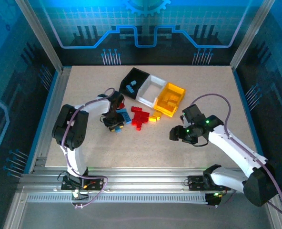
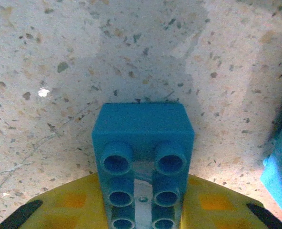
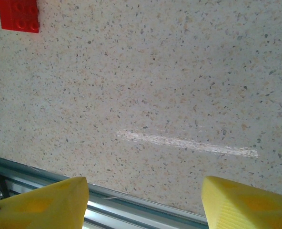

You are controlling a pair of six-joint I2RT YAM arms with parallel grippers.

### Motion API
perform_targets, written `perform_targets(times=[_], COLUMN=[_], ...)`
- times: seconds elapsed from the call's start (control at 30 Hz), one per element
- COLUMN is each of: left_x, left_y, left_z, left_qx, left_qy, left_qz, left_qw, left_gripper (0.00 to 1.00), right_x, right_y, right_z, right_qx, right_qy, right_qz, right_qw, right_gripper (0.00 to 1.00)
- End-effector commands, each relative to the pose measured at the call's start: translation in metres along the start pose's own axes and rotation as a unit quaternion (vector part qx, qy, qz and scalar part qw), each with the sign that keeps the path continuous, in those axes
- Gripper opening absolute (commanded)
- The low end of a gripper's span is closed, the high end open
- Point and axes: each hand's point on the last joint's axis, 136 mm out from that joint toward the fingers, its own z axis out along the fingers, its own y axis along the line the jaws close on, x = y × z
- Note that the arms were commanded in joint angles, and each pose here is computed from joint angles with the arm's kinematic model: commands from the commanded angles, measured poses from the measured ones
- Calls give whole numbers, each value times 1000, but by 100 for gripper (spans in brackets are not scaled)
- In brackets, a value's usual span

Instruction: Sort the legos into containers by color

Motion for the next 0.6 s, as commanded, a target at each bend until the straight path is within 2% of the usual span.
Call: perform_targets(times=[0.0, 0.57], left_x=[4, -8], left_y=[10, 7], left_z=[10, -48], left_qx=[-10, 23], left_qy=[4, -49], left_qz=[13, 29], left_qw=[1000, 998], left_gripper=[31, 29], right_x=[-5, -17], right_y=[7, 17], right_z=[-2, 3], right_qx=[-3, -7], right_qy=[-3, -4], right_qz=[-7, -19], right_qw=[1000, 1000], right_gripper=[65, 65])
